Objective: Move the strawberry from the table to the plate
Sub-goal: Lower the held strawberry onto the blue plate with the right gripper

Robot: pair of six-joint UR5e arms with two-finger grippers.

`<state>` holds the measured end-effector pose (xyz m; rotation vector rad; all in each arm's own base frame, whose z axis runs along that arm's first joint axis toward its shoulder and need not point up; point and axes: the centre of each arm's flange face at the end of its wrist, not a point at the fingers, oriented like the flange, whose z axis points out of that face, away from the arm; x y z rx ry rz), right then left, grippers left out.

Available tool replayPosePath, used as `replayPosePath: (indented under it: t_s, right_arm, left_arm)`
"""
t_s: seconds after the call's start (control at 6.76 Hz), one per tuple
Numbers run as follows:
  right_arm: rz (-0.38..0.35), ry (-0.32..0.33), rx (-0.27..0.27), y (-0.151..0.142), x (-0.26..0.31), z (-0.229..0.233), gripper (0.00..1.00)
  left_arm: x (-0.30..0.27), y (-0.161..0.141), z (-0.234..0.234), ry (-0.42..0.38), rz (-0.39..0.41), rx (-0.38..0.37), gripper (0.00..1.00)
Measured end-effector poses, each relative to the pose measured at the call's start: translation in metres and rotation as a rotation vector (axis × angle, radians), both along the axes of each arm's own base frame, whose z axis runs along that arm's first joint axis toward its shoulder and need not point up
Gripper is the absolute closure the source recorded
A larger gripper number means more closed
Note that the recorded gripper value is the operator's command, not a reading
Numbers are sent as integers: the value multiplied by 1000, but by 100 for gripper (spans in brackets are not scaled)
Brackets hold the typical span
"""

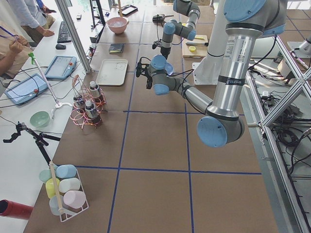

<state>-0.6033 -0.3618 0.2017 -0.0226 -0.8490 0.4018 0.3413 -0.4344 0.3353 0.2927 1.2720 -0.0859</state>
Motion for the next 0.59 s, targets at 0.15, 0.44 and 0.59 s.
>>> replayPosePath:
  t_s: [0.15, 0.44, 0.59]
  right_arm:
    - [3, 11, 1, -1, -5, 3, 100]
    - [4, 11, 5, -2, -8, 0, 100]
    - [4, 10, 9, -2, -9, -2, 100]
  left_arm:
    - [0, 0, 1, -2, -1, -1, 1]
    - [0, 0, 1, -2, -2, -1, 1]
    - [0, -1, 2, -4, -2, -3, 1]
